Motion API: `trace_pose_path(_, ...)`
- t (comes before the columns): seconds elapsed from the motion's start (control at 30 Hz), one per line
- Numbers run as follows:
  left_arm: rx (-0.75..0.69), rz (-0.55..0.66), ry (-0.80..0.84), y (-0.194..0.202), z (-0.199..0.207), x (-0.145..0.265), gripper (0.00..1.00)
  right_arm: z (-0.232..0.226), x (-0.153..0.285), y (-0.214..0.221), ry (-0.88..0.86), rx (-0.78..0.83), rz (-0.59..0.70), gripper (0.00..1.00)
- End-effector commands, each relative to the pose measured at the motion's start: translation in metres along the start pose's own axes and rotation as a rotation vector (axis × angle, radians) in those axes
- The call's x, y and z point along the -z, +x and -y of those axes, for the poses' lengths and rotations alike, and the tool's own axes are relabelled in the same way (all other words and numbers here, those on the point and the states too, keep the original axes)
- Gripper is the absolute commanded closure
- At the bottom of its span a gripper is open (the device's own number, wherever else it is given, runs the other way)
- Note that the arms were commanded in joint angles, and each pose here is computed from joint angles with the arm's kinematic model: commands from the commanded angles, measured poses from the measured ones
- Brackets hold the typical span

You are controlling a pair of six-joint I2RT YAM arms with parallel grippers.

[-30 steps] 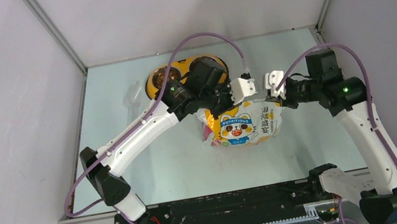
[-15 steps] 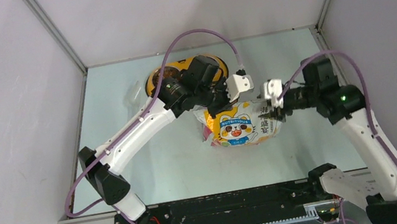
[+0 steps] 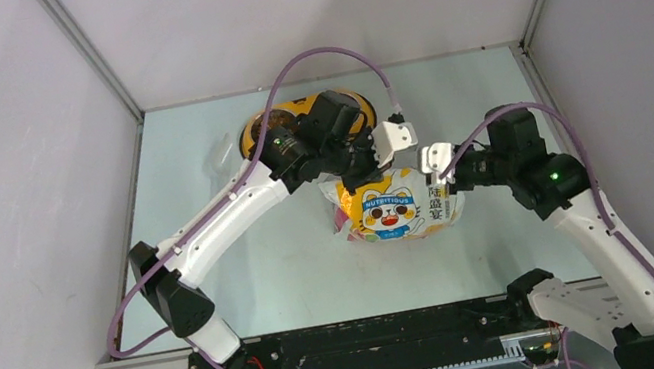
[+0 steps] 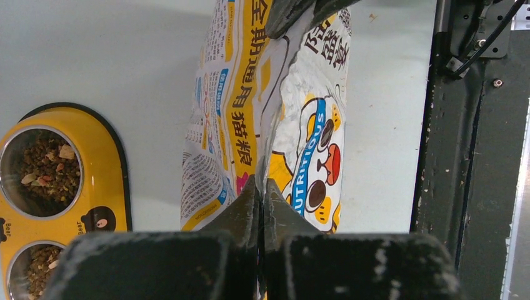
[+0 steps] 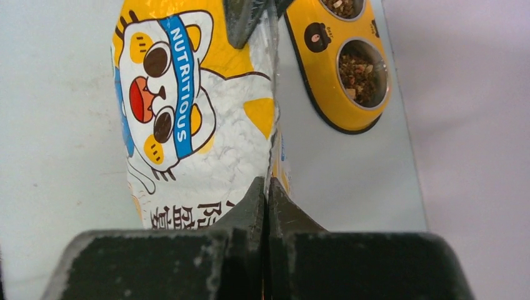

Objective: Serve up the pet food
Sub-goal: Close the pet food bag at the center of the board.

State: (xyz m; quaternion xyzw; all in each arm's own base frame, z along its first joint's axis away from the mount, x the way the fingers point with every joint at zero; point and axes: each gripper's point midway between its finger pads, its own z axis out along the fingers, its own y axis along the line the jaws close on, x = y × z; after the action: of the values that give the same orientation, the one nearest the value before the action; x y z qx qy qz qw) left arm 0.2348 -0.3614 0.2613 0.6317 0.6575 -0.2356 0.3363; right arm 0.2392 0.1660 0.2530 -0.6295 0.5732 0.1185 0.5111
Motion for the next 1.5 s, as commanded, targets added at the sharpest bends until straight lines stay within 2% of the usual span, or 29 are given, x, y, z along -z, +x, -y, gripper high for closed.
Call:
trace_pose_path(0.0,-0.023,0.093,-0.034,-0.025,0.000,0.035,1.00,0.028,0.016,-0.032,0.024,-0.094,0.111,1.00)
trace_pose_path(0.17,-0.047,0.106,-0.052,-0.029,-0.002,0.048,1.00,0.040,0.030,-0.042,-0.108,-0.354,0.191,1.00)
trace_pose_path(0.27,-0.053,0.108,-0.059,-0.029,-0.002,0.053,1.00,0.054,0.046,-0.058,-0.135,-0.420,0.272,1.00)
trace_pose_path(0.37,-0.053,0.104,-0.067,-0.026,-0.002,0.055,1.00,0.057,0.048,-0.059,-0.162,-0.455,0.266,1.00)
trace_pose_path(0.4,-0.053,0.103,-0.070,-0.026,-0.003,0.056,1.00,0.058,0.047,-0.056,-0.154,-0.458,0.248,0.97)
trace_pose_path(0.43,-0.053,0.103,-0.072,-0.025,-0.002,0.057,1.00,0.057,0.046,-0.052,-0.150,-0.456,0.233,0.85)
trace_pose_path(0.47,-0.053,0.103,-0.077,-0.025,-0.003,0.058,1.00,0.057,0.046,-0.045,-0.136,-0.453,0.198,0.78)
trace_pose_path(0.5,-0.053,0.103,-0.081,-0.024,-0.003,0.059,1.00,0.056,0.047,-0.039,-0.118,-0.429,0.164,0.60)
trace_pose_path(0.57,-0.051,0.106,-0.086,-0.024,-0.004,0.060,1.00,0.051,0.049,-0.029,-0.097,-0.387,0.114,0.42)
trace_pose_path(0.63,-0.046,0.105,-0.087,-0.023,-0.005,0.060,1.00,0.045,0.053,-0.021,-0.074,-0.331,0.076,0.32)
trace_pose_path(0.77,-0.039,0.108,-0.081,-0.024,-0.005,0.057,1.00,0.034,0.058,-0.003,-0.017,-0.206,0.002,0.25)
trace_pose_path(0.93,-0.032,0.104,-0.076,-0.024,-0.006,0.054,1.00,0.026,0.061,0.003,0.027,-0.086,-0.009,0.23)
trace_pose_path(1.07,-0.027,0.103,-0.074,-0.024,-0.007,0.052,1.00,0.029,0.055,0.006,0.060,-0.075,0.004,0.28)
trace_pose_path(1.13,-0.029,0.103,-0.074,-0.025,-0.007,0.052,1.00,0.032,0.053,0.005,0.069,-0.080,0.009,0.43)
trace_pose_path(1.17,-0.026,0.103,-0.074,-0.025,-0.007,0.052,1.00,0.033,0.052,0.004,0.068,-0.084,0.013,0.62)
trace_pose_path(1.2,-0.027,0.102,-0.075,-0.025,-0.007,0.052,1.00,0.033,0.050,0.003,0.065,-0.096,0.019,0.75)
trace_pose_path(1.23,-0.027,0.102,-0.076,-0.025,-0.007,0.052,1.00,0.033,0.049,0.002,0.062,-0.111,0.027,0.95)
trace_pose_path(1.3,-0.029,0.100,-0.077,-0.024,-0.007,0.052,1.00,0.029,0.048,-0.003,0.041,-0.170,0.052,1.00)
trace_pose_path(1.47,-0.031,0.099,-0.080,-0.024,-0.008,0.053,1.00,0.027,0.057,-0.034,-0.100,-0.303,0.160,1.00)
